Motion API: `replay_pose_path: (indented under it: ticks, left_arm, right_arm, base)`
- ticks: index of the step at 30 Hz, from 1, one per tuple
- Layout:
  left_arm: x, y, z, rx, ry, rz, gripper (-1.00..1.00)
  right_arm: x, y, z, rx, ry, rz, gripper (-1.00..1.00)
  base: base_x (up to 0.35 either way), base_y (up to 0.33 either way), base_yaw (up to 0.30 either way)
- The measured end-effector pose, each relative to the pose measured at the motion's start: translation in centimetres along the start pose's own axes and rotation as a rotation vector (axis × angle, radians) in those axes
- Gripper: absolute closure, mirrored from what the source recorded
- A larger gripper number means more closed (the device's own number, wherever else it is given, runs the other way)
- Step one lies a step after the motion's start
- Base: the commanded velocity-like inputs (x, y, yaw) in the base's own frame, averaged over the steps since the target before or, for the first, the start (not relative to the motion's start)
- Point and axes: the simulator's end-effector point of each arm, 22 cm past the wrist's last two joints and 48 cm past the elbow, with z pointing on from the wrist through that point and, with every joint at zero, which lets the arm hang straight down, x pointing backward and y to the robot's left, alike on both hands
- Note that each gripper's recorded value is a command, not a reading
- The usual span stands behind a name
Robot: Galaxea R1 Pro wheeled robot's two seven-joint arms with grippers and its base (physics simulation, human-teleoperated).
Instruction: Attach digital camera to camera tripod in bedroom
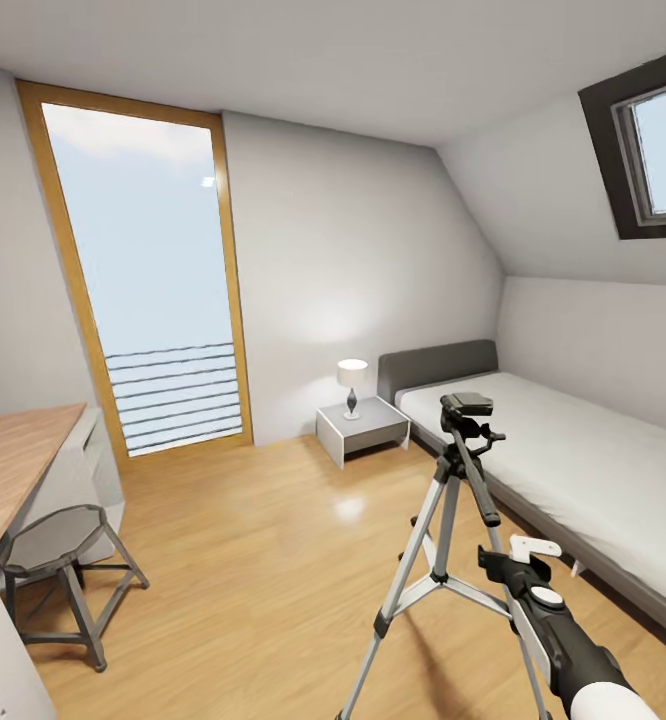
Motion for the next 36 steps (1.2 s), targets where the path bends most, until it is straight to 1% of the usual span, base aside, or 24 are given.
replay_pose_path:
  ticks: [2, 7, 11, 19, 25, 36]
  left_arm:
    - [-0.01, -0.01, 0.00, 0.000, 0.000, 0.000, 1.00]
    - [0.01, 0.00, 0.00, 0.000, 0.000, 0.000, 1.00]
    - [0.01, 0.00, 0.00, 0.000, 0.000, 0.000, 1.00]
    - [-0.01, -0.01, 0.00, 0.000, 0.000, 0.000, 1.00]
    - [-0.06, 0.16, 0.00, -0.002, -0.001, 0.000, 1.00]
    - [0.03, 0.11, 0.01, -0.002, 0.000, 0.000, 1.00]
  right_arm:
    - [0.41, 0.13, 0.01, -0.001, 0.000, -0.013, -1.00]
    - [0.33, 0.28, 0.00, -0.003, -0.025, -0.057, -1.00]
    - [0.26, 0.29, -0.01, -0.003, -0.032, -0.070, -1.00]
    - [0.21, 0.27, -0.01, -0.002, -0.037, -0.077, -1.00]
    - [0.18, 0.26, -0.03, -0.001, -0.038, -0.078, -1.00]
    - [0.21, 0.27, -0.01, -0.002, -0.037, -0.078, -1.00]
  base:
    - [0.003, 0.000, 0.000]
    - [0.001, 0.000, 0.000]
    - [0.000, 0.000, 0.000]
    - [0.005, 0.000, 0.000]
    - [0.155, 0.000, 0.000]
    - [0.012, 0.000, 0.000]
